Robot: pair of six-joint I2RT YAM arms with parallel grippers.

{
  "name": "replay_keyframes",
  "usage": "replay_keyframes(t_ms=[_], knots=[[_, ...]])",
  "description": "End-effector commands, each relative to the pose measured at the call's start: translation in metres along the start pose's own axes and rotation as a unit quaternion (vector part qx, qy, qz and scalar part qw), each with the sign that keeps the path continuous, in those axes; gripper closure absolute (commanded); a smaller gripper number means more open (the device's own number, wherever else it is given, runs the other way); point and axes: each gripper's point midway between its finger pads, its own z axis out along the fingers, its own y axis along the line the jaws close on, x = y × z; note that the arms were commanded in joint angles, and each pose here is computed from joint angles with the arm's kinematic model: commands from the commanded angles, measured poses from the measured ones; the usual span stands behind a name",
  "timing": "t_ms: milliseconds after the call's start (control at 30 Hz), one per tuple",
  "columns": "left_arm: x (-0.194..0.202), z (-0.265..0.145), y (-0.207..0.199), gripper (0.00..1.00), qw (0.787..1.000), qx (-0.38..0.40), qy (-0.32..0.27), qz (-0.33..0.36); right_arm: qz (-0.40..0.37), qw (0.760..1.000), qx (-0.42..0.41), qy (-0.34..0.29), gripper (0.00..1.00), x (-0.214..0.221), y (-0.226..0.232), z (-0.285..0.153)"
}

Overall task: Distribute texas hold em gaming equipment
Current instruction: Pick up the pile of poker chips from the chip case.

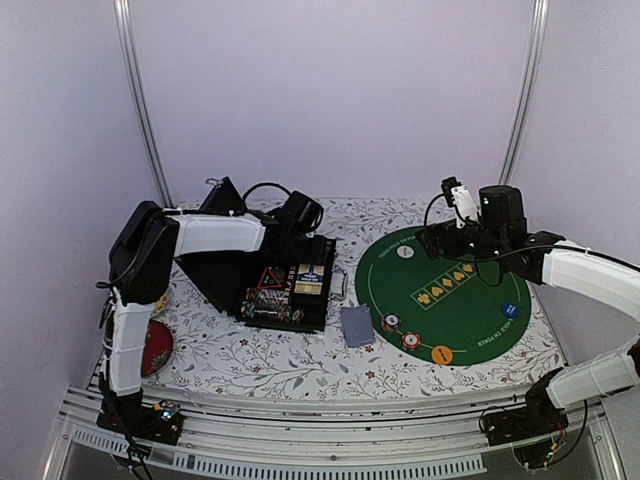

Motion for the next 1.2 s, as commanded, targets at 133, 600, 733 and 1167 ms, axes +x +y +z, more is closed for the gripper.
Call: replay_keyframes(t_ms=[133,600,733,1167], knots=[[-0.007,0.012,0.008,0.48,0.999,-0.042,-0.004,0.008,-0.006,1.000,-0.002,0.010,0.03,0.006,0.001,0.006],[0.011,0.033,-0.001,0.54,1.000,-0.018,0.016,0.019,-0.018,1.000,-0.020,0.006,0.03,0.003,0.007,0.003],[0.010,0.034,-0.013,0.54,0.999,-0.003,0.009,0.037,-0.017,1.000,-0.021,0.007,0.03,0.003,0.007,0.004],[0.008,0.038,-0.002,0.51,0.997,-0.040,0.004,0.061,-0.033,0.999,-0.041,0.013,0.02,0.005,0.014,0.007]])
